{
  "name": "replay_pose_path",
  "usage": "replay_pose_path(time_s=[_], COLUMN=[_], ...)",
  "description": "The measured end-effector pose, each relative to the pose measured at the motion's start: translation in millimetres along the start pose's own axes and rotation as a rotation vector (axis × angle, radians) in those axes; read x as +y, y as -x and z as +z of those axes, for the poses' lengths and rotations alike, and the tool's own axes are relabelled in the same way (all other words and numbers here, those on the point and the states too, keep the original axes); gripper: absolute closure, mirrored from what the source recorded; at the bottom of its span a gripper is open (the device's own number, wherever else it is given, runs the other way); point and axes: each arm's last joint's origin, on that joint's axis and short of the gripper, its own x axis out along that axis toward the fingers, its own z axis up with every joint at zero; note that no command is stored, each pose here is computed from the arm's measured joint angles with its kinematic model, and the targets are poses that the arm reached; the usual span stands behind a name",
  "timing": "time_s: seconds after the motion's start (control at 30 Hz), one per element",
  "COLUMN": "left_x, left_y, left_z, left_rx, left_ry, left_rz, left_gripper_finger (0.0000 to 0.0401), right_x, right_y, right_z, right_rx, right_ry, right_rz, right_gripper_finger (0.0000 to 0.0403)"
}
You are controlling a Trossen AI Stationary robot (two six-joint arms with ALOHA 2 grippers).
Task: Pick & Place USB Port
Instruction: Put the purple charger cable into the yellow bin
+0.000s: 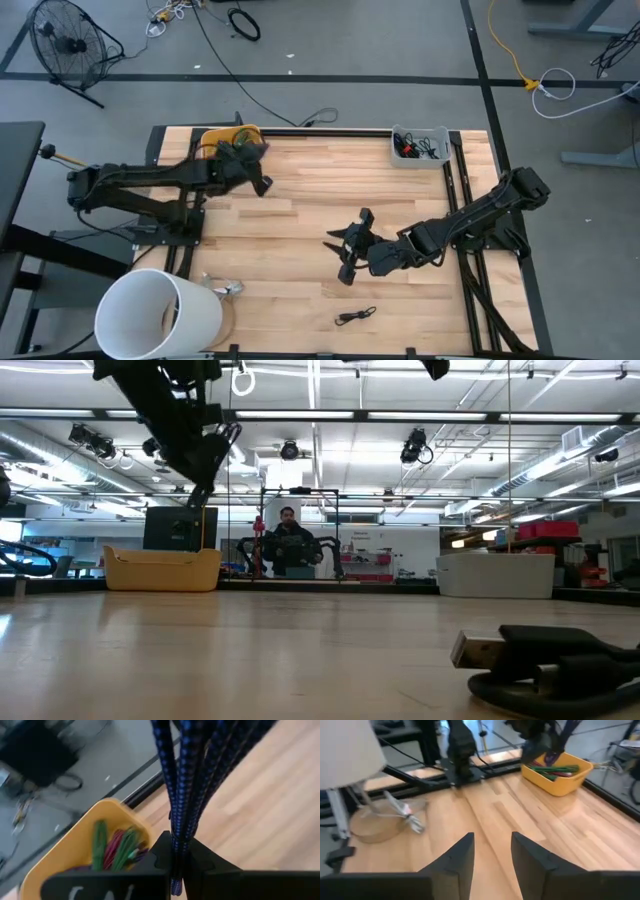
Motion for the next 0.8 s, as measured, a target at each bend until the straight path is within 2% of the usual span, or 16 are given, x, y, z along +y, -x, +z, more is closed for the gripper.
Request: replay_pose_path(time_s=[0.33,0.8], left_x=[24,40], left_y=[-37,-89], left_z=[-3,-20], left_rx=[0.146,0.351], left_ry=[0.017,-0.043], left_rz=[0.151,0.348], left_gripper_finger=[0.0384,0.0384], right_x=[14,16], right_y=[9,11], right_z=[3,2], right_rx=[-0.055,-0.056], right_ry=[0.011,0.071], right_rz=[0.084,0.089], right_gripper_finger=[0.0291,0.0296])
